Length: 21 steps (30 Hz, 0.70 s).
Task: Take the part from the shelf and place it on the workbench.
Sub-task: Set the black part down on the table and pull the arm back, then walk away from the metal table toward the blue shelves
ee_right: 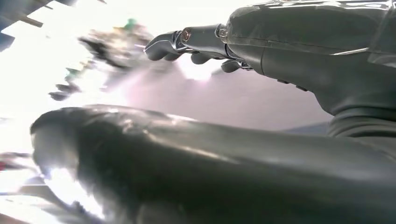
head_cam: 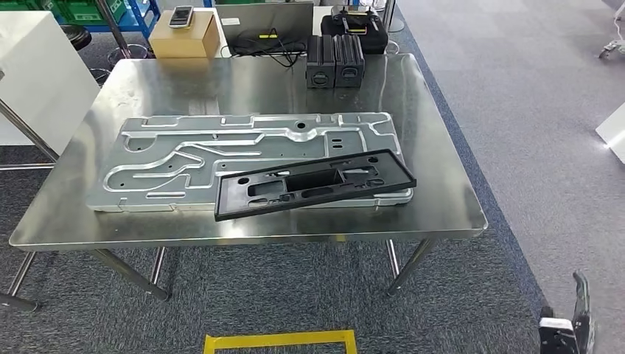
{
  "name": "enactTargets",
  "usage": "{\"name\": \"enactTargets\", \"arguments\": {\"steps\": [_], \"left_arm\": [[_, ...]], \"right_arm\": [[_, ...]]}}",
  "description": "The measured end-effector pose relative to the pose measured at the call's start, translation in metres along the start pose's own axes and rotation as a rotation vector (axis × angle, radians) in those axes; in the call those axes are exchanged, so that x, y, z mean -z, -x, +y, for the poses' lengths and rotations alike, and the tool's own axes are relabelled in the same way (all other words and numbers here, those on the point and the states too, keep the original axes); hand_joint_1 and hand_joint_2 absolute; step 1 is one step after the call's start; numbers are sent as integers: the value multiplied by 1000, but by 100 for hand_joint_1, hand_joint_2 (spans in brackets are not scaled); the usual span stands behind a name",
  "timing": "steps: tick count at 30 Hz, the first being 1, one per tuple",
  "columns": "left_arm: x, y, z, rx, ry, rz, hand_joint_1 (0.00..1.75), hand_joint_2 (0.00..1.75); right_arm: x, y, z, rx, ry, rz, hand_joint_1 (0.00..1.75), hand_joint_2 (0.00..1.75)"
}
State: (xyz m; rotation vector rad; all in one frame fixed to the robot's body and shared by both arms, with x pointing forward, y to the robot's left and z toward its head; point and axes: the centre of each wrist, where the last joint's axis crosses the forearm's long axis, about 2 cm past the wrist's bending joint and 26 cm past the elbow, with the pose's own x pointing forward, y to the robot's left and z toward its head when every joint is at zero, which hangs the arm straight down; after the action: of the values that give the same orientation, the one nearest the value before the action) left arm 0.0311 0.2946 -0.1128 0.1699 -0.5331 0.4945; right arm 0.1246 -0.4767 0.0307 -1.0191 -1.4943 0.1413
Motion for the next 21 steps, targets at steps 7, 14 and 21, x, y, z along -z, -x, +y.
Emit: {"name": "enactTargets", "arguments": {"steps": [7, 14, 21], "left_arm": [[-1, 3, 1, 4, 20, -3, 0, 0], [-1, 2, -1, 23, 50, 10, 0, 0], [-1, 2, -3, 41, 64, 34, 0, 0]], "right_arm": [[-94, 66, 30, -139, -208, 489, 0, 0], [-148, 63, 73, -82, -506, 1019, 0, 0], [-171, 44, 106, 25, -752, 1201, 0, 0]]}}
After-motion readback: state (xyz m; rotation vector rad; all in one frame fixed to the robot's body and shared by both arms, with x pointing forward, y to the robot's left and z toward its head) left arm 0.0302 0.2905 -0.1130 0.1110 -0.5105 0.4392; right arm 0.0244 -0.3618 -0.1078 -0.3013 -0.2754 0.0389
